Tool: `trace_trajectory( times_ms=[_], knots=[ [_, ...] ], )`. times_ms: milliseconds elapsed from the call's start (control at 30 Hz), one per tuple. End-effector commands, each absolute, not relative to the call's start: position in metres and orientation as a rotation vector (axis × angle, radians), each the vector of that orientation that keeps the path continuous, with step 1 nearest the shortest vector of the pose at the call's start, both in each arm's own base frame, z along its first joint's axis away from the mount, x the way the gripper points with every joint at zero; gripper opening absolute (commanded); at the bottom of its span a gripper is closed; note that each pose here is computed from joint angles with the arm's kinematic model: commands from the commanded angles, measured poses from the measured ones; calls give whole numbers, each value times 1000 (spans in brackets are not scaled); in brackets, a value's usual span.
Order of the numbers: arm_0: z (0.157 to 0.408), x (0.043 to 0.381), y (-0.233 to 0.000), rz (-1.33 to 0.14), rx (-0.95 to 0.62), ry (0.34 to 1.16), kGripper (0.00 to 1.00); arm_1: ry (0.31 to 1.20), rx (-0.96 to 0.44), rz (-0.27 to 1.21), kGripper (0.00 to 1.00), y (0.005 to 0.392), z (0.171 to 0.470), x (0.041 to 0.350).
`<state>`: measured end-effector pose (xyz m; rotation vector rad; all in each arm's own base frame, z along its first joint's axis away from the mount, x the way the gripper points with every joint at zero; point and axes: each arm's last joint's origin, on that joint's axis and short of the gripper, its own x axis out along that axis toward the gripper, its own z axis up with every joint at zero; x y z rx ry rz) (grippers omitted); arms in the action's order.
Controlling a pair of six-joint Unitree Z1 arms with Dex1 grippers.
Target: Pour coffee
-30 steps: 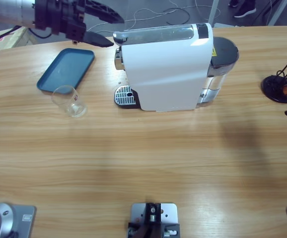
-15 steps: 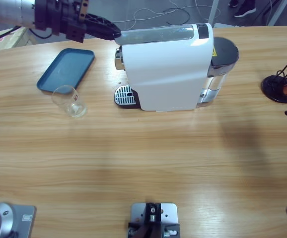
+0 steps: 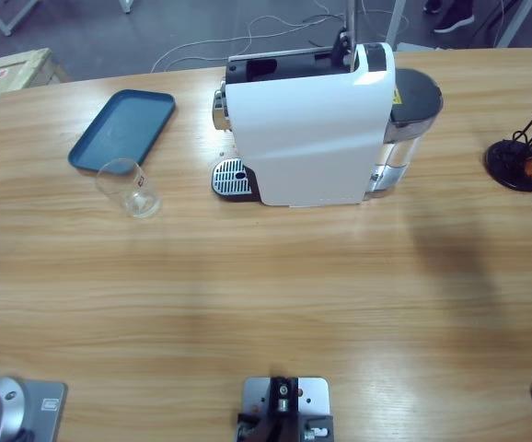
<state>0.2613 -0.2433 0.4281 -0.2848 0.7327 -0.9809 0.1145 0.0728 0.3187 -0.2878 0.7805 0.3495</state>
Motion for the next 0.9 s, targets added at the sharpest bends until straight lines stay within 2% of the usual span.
trace_trajectory(
  times_ms=[33,167,233,300,367,433,467,500,800,867,900],
  knots=[
    [365,203,-222,-806,319,698,992,747,-143,145,1000,54,325,131],
    [353,176,-185,-735,434,668,993,802,-38,-50,928,36,304,157],
    [344,163,-171,-736,440,679,993,825,1,-117,794,28,291,173],
    [335,155,-163,-747,451,697,993,812,30,-147,660,22,281,185],
    [329,148,-163,-772,463,711,991,800,33,-158,561,20,277,196],
    [326,142,-164,-786,458,721,992,798,42,-165,544,19,272,209],
    [325,140,-165,-790,452,723,992,796,49,-160,504,19,270,214],
    [326,139,-167,-795,449,722,992,787,49,-151,422,20,271,218],
    [325,142,-171,-799,445,713,991,769,50,-131,289,21,272,227],
    [325,141,-171,-799,441,713,991,765,45,-129,173,21,272,227],
    [326,141,-170,-798,438,713,991,764,44,-132,172,21,272,227]
  ],
)
